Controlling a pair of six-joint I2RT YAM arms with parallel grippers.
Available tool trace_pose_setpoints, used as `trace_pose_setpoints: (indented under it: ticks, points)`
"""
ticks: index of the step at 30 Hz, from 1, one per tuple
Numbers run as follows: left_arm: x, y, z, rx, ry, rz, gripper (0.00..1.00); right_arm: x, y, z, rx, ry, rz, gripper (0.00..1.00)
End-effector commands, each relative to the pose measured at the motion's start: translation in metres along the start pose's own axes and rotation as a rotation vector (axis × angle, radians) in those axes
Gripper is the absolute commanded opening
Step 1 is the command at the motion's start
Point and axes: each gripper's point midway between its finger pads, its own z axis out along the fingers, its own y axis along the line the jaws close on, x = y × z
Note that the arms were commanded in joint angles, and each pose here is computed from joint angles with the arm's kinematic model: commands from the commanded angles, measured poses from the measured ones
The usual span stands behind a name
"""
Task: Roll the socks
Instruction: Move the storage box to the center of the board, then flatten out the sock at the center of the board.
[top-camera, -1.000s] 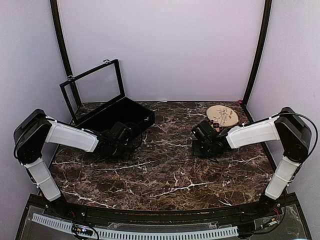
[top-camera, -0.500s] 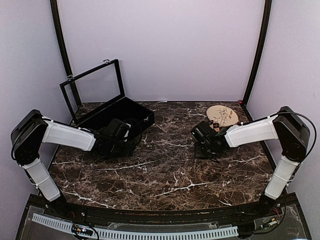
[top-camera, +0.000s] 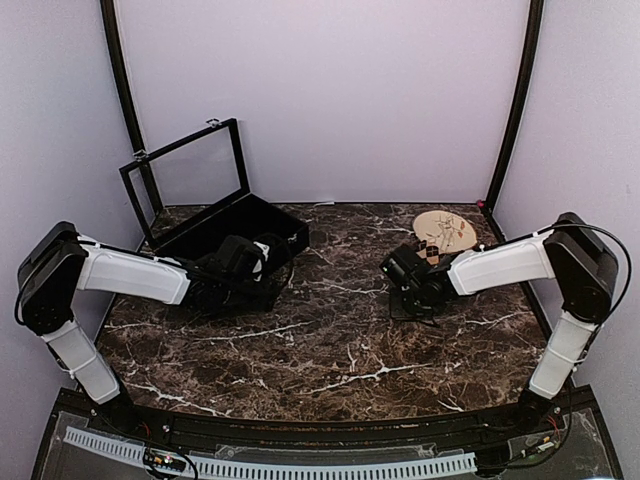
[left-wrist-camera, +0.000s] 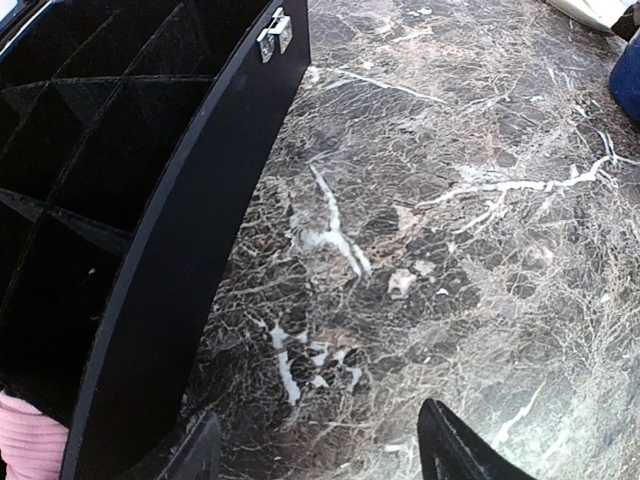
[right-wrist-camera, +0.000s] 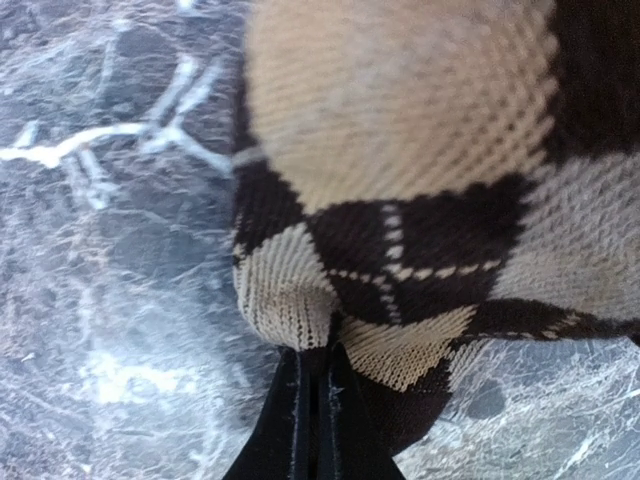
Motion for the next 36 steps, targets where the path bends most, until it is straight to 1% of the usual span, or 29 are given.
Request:
trace_pose_setpoints:
  ticks: [1,5,10,16,22,28,31,36]
  points:
    - [-0.029,-0.007,-0.017,0.027,-0.076,-0.007,0.70,-0.025,0.016,-0.024,-0.038,-0.069,-0.022,0.00]
    - [-0.034,-0.008,-0.023,0.032,-0.091,-0.004,0.70,-0.038,0.033,-0.042,-0.080,-0.115,-0.045,0.00]
    - [-0.041,-0.007,-0.033,0.036,-0.117,-0.014,0.70,-0.060,0.056,-0.076,-0.120,-0.181,-0.079,0.00]
    - [-0.055,-0.003,-0.050,0.035,-0.163,-0.023,0.70,-0.087,0.084,-0.132,-0.182,-0.301,-0.098,0.00]
    - [-0.064,0.001,-0.068,0.037,-0.203,-0.043,0.70,-0.102,0.115,-0.175,-0.252,-0.391,-0.117,0.00]
    - [-0.065,0.015,-0.093,0.001,-0.248,-0.090,0.70,-0.089,0.162,-0.197,-0.344,-0.400,-0.166,0.00]
    - [-0.061,0.031,-0.108,-0.053,-0.266,-0.130,0.70,-0.079,0.195,-0.206,-0.427,-0.396,-0.180,0.00]
    - [-0.051,0.056,-0.133,-0.131,-0.296,-0.193,0.70,-0.069,0.254,-0.241,-0.619,-0.409,-0.181,0.00]
